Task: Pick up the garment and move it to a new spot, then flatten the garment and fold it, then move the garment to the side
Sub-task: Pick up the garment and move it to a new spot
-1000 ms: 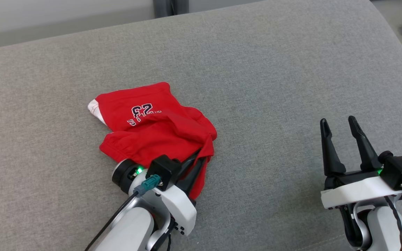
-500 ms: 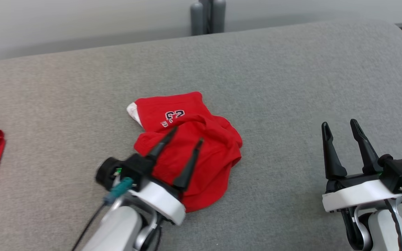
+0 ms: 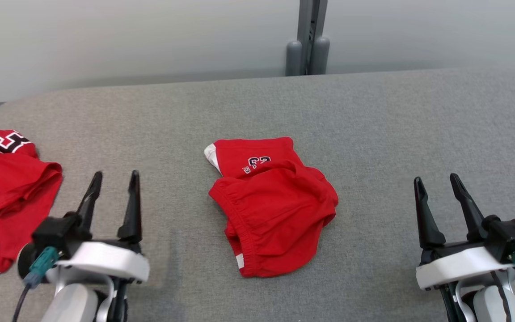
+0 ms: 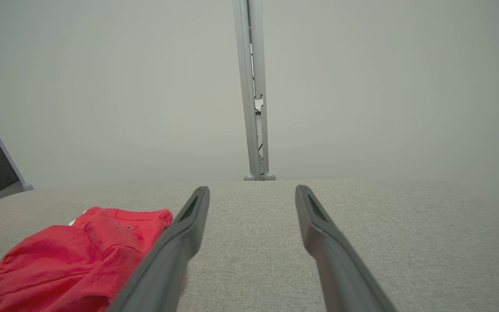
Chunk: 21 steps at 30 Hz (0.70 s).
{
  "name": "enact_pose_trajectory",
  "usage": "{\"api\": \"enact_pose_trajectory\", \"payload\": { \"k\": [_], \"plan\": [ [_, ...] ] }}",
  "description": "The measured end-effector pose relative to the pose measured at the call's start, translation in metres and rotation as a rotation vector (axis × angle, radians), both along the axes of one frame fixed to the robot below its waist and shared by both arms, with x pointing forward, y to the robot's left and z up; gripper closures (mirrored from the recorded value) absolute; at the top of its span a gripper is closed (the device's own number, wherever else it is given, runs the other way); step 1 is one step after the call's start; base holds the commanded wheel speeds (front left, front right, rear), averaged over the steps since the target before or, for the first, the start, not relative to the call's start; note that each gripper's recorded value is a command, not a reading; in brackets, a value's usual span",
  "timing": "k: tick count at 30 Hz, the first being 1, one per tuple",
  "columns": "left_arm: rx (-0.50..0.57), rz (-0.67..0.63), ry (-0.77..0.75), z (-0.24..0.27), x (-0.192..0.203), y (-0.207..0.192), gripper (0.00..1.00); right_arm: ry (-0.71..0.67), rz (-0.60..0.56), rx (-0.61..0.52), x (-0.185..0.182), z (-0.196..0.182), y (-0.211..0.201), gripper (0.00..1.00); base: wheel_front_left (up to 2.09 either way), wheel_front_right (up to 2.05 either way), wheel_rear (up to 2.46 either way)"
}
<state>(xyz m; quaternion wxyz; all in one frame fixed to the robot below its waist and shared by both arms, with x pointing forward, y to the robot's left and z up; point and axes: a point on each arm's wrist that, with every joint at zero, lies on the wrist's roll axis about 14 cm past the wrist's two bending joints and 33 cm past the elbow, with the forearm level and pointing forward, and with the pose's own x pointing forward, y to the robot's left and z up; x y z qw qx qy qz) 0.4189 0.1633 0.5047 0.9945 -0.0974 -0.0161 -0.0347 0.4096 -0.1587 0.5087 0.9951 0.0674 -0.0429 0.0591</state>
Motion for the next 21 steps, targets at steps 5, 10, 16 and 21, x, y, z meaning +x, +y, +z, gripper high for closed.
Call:
{"api": "enact_pose_trajectory", "payload": {
  "k": [5, 10, 16, 21],
  "plan": [
    [0.023, 0.063, 0.0, 0.0, -0.019, 0.026, 0.0, -0.001, 0.012, -0.003, -0.006, 0.002, 0.004, 0.0, 0.0, 0.0, 0.0],
    [0.041, 0.05, -0.001, -0.001, -0.036, 0.026, 0.0, 0.005, 0.019, -0.011, -0.015, 0.002, 0.006, 0.0, 0.0, 0.0, 0.0],
    [0.05, 0.035, 0.013, -0.005, -0.052, 0.027, 0.0, 0.013, 0.02, -0.017, -0.026, 0.003, 0.006, 0.0, 0.0, 0.0, 0.0],
    [0.049, 0.026, 0.031, -0.01, -0.059, 0.024, 0.0, 0.014, 0.013, -0.018, -0.032, 0.004, 0.003, 0.0, 0.0, 0.0, 0.0]
  ]
}}
